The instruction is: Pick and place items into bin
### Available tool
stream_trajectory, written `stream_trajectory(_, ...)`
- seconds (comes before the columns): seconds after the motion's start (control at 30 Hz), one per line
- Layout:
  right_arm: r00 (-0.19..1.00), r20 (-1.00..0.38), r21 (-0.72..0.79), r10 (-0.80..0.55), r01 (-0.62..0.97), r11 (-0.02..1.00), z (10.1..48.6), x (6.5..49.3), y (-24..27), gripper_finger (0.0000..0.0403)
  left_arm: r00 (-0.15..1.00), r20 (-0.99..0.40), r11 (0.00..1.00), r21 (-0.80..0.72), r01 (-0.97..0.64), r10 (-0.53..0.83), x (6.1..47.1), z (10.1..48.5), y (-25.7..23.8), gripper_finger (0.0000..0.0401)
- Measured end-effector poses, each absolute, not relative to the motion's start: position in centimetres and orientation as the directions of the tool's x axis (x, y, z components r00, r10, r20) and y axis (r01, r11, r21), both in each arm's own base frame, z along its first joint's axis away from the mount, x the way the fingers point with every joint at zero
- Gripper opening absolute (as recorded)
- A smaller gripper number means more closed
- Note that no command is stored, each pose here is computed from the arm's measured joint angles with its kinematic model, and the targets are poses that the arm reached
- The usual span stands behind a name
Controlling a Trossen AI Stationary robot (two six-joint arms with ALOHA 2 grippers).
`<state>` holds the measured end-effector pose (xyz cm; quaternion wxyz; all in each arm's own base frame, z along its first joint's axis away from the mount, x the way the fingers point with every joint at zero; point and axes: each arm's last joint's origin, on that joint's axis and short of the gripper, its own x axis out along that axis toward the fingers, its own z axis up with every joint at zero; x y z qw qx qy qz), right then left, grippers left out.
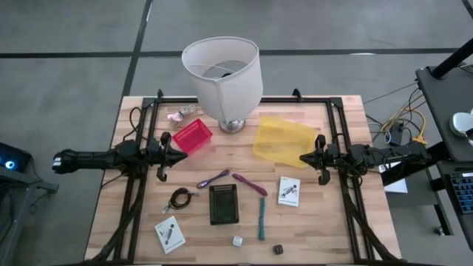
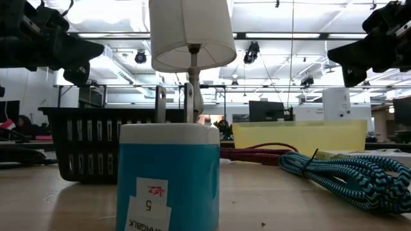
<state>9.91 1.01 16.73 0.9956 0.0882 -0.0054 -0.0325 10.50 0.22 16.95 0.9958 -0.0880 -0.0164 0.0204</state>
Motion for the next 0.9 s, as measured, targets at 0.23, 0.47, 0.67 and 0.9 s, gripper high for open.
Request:
stream_trajectory(0.23, 0.997, 0.032, 0.185, -0.069, 0.062, 0.981, 17.0, 9.9, 1.0, 0.0009, 0.999, 0.029, 0.984, -0.176, -0.037, 0.043, 10.5, 17.0, 0.2, 0.0000)
stream_trajectory(0.47, 0.967, 0.245, 0.476, -0.076, -0.051, 0.878, 19.1, 9.6, 0.9, 0.0009, 0.992, 0.115, 0.983, -0.181, -0.022, 0.043, 10.4, 17.8, 0.2, 0.0000)
stream_trajectory(0.67, 0.899, 0.394, 0.631, -0.188, -0.116, 0.767, 20.7, 9.0, 0.5, 0.0009, 0.958, 0.285, 0.968, -0.250, 0.028, 0.046, 10.1, 19.4, 0.2, 0.0000)
stream_trajectory(0.9, 0.860, 0.396, 0.701, -0.322, -0.056, 0.711, 20.9, 8.8, 0.1, 0.0016, 0.845, 0.496, 0.936, -0.352, -0.015, 0.200, 9.2, 21.6, 0.7, 0.0003)
